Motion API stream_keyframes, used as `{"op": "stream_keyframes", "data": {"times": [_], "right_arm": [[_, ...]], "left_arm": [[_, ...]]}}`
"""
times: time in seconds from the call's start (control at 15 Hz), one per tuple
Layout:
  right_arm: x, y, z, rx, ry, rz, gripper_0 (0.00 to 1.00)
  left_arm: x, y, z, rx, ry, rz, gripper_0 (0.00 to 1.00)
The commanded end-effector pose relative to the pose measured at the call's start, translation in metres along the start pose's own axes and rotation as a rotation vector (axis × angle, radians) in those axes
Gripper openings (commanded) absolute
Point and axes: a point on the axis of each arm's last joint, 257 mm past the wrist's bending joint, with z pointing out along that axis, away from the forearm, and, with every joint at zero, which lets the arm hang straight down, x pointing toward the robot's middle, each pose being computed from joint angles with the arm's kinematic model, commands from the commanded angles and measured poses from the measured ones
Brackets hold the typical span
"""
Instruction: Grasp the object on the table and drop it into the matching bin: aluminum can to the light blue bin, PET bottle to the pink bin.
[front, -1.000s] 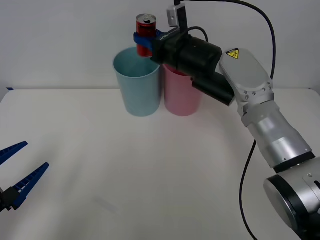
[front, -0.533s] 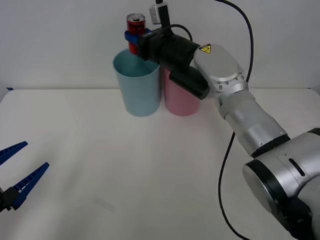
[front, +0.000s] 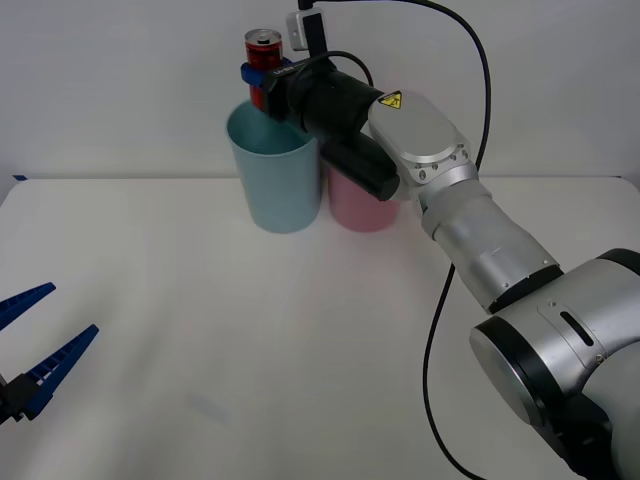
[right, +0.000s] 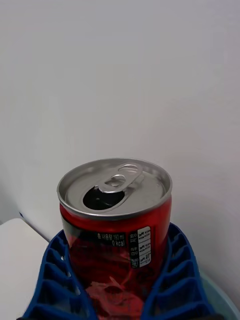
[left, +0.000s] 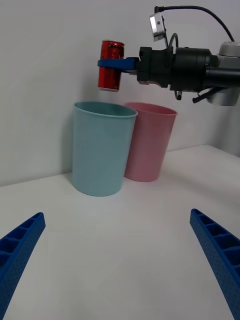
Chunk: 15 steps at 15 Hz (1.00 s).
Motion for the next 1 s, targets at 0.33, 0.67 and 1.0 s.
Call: {"op": "stream_keyframes", "data": {"times": [0.33,0.67,1.0], "right_arm": [[-0.001,-0.005,0.000,0.019,-0.006,-0.016,1.00],[-0.002,-0.004,0.000,0.016,-0.008,-0.017,1.00],[-0.004,-0.010,-0.011,0.002,-0.027,-0.017,1.00]], "left_arm": [[0.000,0.000,0.000,0.000,0.000,0.000,1.00],[0.000,0.000,0.000,0.000,0.000,0.000,1.00],[0.000,0.000,0.000,0.000,0.000,0.000,1.00]]}}
